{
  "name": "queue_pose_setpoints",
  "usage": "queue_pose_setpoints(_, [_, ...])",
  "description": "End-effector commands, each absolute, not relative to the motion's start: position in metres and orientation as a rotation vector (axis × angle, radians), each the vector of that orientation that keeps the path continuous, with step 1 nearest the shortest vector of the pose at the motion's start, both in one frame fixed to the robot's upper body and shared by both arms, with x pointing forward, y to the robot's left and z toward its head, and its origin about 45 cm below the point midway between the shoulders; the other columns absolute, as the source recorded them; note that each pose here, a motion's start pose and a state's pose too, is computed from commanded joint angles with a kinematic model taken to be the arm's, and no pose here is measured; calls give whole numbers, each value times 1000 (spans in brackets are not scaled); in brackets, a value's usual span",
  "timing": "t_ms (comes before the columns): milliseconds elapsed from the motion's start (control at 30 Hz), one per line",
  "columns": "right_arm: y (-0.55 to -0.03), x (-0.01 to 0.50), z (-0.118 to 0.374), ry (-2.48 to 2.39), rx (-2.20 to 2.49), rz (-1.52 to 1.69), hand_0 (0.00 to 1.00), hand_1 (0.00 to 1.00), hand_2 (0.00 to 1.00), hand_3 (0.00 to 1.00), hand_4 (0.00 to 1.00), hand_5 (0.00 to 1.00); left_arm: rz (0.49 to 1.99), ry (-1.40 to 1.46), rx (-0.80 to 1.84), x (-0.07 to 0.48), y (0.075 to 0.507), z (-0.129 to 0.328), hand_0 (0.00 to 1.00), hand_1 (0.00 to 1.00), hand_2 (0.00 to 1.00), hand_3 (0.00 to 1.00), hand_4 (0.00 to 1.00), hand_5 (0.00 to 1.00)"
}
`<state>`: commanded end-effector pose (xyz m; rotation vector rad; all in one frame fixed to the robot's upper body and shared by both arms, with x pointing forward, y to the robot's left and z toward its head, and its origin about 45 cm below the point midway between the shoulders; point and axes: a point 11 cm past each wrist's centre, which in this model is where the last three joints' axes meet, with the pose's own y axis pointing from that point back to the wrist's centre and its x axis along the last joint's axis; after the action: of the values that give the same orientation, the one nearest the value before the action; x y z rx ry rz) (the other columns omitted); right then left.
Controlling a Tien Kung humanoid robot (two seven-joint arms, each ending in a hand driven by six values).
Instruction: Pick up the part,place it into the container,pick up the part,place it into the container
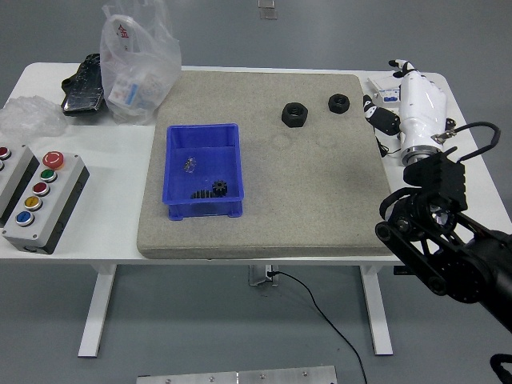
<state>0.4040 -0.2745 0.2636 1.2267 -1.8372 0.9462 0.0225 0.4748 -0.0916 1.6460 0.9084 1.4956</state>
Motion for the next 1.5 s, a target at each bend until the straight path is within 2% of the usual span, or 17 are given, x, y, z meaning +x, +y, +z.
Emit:
queue_pose_setpoints(733, [-318, 391, 283, -2059, 1150, 860, 405, 632, 717, 767, 699, 236, 1507, 947, 1628, 15, 467, -96, 741, 647, 600, 738, 745, 610])
queue_pose_setpoints(1233, [-320, 391, 292, -2126, 1112, 872, 399, 627, 714, 759, 699, 227, 1510, 974, 1618, 12, 460, -99, 740, 622, 592, 737, 745, 607])
queue_pose_setpoints(1267, [-320, 391, 292, -2134, 1117, 867, 398, 627, 714, 758, 697, 230, 1510, 975, 1617, 12, 459, -99, 740, 593, 583, 736, 745, 605])
queue_pose_setpoints(1500, [-320, 392, 286, -2180, 1222, 805, 401, 626, 714, 753, 698, 233, 1493, 978, 1605, 12, 455, -101, 740, 600, 583, 739, 760, 590])
